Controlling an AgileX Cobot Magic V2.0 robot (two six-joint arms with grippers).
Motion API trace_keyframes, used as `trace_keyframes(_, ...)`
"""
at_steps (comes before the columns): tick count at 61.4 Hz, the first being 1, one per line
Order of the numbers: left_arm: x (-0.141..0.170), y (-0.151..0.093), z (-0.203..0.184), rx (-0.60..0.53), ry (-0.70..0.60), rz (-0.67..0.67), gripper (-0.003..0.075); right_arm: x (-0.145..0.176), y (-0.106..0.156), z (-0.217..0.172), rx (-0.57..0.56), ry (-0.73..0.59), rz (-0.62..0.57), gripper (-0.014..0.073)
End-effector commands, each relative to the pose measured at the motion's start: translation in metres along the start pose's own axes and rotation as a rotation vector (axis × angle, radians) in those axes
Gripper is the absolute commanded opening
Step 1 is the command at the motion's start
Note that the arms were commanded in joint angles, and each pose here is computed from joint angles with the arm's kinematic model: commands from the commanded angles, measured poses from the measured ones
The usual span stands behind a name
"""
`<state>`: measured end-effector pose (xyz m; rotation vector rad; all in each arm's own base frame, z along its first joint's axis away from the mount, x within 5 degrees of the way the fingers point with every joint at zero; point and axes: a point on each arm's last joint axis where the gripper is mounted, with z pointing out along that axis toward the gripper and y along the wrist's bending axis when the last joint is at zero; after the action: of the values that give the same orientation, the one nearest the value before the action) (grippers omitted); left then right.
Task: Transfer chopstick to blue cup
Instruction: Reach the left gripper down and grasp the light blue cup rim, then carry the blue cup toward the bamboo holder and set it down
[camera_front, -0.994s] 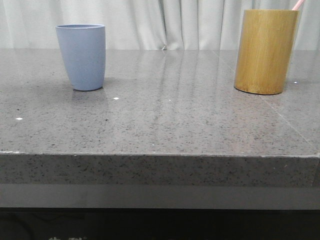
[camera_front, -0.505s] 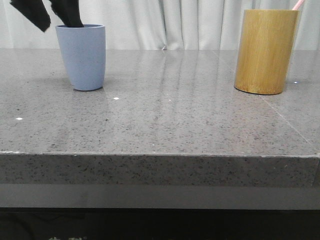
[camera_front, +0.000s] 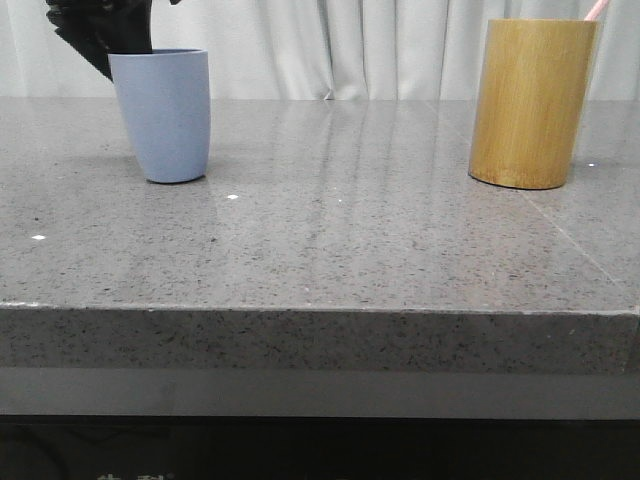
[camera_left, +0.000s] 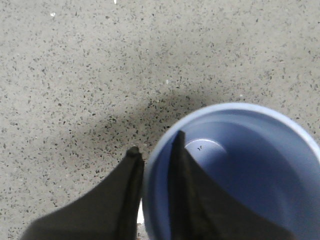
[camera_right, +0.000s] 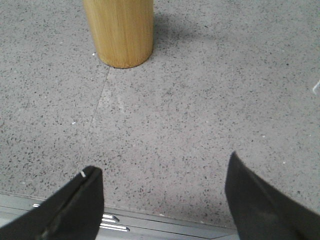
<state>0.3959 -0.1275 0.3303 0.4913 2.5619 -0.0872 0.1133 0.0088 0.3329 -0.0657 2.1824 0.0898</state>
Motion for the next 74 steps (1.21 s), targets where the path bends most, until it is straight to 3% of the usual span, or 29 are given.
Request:
trace_keyframes(1,-0.012,-0.003,-0.031,0.006,-0.137,-0.008,0.0015,-0.014,-0.001,-0.005,0.013,-0.088,-0.004,0.0529)
trace_keyframes(4,-0.013,-0.003,-0.031,0.010,-0.141,-0.010,-0.0019,-0.014,-0.001,-0.005,0.013,-0.088,-0.004,0.0529)
trace_keyframes(17,-0.016,-0.016,-0.036,0.085,-0.161,-0.032,-0.0019,-0.014,-0.001,-0.005,0.013,-0.088,-0.004,0.0529)
trace_keyframes(36,-0.043,-0.077,-0.068,0.177,-0.268,0.094,-0.0019,-0.014,-0.001,-0.005,0.013,-0.086,-0.004,0.0529)
trace_keyframes(51,-0.056,-0.114,-0.061,0.217,-0.264,0.166,-0.0019,-0.014,-0.001,-0.005,0.013,-0.086,-0.004,0.0529)
trace_keyframes(74,-0.057,-0.124,-0.024,0.219,-0.190,0.181,-0.0019,-0.015,-0.001,-0.005,0.014,-0.092,-0.004,0.0529)
